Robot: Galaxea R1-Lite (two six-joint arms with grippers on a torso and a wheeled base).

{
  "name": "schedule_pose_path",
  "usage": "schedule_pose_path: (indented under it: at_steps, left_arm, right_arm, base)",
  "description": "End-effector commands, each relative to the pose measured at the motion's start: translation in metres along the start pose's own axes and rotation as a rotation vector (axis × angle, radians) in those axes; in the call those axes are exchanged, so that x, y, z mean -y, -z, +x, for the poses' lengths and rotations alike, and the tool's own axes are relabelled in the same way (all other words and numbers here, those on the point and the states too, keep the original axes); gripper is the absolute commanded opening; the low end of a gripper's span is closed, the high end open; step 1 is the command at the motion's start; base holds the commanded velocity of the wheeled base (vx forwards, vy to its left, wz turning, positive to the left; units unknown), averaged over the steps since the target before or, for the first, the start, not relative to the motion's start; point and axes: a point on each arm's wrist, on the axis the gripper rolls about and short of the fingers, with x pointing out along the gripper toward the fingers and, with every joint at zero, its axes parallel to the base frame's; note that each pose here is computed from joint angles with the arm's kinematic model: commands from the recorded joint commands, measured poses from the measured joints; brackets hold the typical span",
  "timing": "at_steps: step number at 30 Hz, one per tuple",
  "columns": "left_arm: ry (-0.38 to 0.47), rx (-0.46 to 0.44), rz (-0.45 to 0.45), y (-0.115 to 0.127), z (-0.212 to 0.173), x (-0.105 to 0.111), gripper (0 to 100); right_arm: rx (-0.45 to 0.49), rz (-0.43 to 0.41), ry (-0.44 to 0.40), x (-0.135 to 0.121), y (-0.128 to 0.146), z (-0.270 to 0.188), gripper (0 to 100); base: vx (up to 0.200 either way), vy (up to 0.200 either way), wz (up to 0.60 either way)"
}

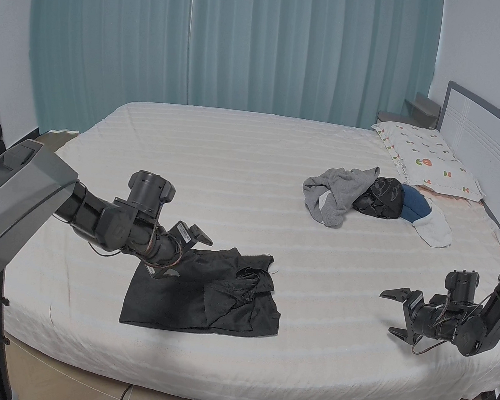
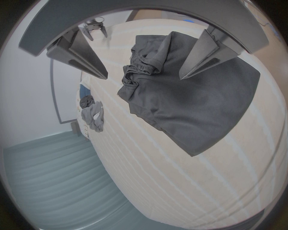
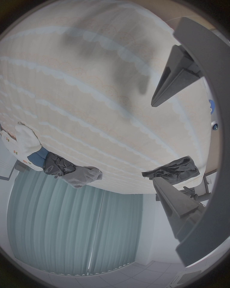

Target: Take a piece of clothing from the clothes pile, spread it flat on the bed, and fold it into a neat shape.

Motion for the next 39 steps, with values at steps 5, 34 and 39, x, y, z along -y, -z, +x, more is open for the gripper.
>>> schedule_pose_path:
  at_steps: [5, 34, 39]
  left_arm:
    - [0.086, -0.030, -0.163, -0.027, -0.023, -0.045, 100]
    - [0.076, -0.062, -0.187, -0.030, -0.024, -0.061, 100]
    - [0.069, -0.056, -0.177, -0.030, -0.023, -0.062, 100]
  right_arm:
    - [-0.047, -0.011, 0.017, 0.001, 0.015, 0.001, 100]
    - [-0.073, -0.001, -0.001, 0.005, 0.021, 0.001, 100]
    - [-0.074, -0.003, -0.006, 0.006, 0.022, 0.001, 100]
  base:
    - [0.000, 0.200, 0.00]
    - [0.000, 0.200, 0.00]
    - [0.000, 0.000, 0.00]
